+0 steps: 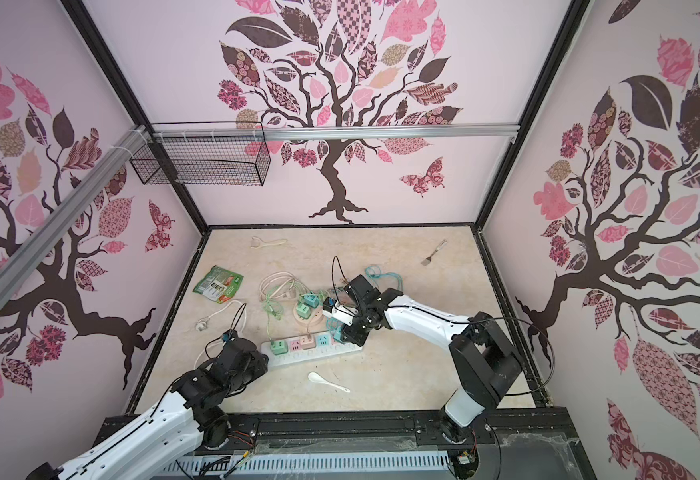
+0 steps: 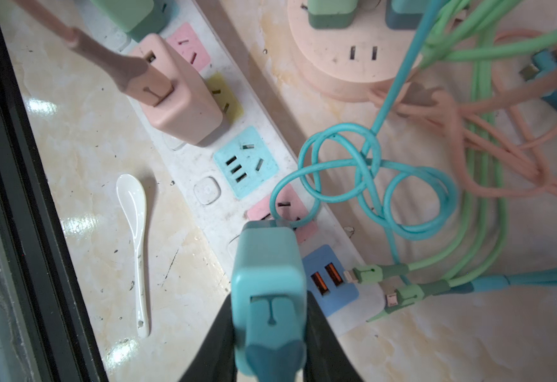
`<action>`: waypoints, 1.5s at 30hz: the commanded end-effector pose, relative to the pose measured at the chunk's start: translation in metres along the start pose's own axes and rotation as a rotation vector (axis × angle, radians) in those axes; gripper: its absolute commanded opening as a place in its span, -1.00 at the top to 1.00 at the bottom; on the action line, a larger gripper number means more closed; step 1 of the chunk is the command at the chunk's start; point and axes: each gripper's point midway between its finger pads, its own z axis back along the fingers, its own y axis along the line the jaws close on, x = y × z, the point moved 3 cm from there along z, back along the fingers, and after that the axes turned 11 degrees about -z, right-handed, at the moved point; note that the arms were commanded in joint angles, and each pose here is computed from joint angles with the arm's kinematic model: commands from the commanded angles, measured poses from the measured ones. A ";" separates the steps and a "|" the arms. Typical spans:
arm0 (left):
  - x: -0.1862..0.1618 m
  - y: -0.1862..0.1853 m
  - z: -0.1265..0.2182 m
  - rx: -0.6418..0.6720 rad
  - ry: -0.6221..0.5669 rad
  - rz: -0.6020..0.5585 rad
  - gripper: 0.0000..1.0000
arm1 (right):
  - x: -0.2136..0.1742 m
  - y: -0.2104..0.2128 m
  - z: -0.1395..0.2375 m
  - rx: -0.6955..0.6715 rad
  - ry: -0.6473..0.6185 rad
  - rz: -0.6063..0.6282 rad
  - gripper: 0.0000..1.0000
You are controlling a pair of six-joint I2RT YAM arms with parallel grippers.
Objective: Insert the plug
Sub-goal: 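Move the teal charger over the empty power strip outlet with the right gripper, then lower and press the teal charger into the outlet with the right gripper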
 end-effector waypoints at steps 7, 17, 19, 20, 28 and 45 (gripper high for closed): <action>-0.003 0.004 -0.012 0.023 -0.004 -0.024 0.38 | 0.006 -0.002 -0.004 -0.032 0.033 0.048 0.68; 0.005 -0.002 -0.020 0.041 -0.009 -0.050 0.40 | 0.003 0.004 -0.009 -0.049 0.084 0.096 0.65; 0.006 -0.004 -0.021 0.042 -0.008 -0.055 0.40 | 0.001 0.005 -0.009 -0.053 0.097 0.100 0.65; 0.007 -0.004 -0.022 0.043 -0.007 -0.057 0.40 | 0.000 0.005 -0.009 -0.056 0.102 0.102 0.65; 0.009 -0.009 -0.026 0.041 0.004 -0.077 0.40 | -0.005 0.007 0.001 -0.092 0.119 0.109 0.64; 0.011 -0.009 -0.030 0.042 -0.007 -0.077 0.40 | -0.023 0.017 -0.013 -0.114 0.216 0.167 0.62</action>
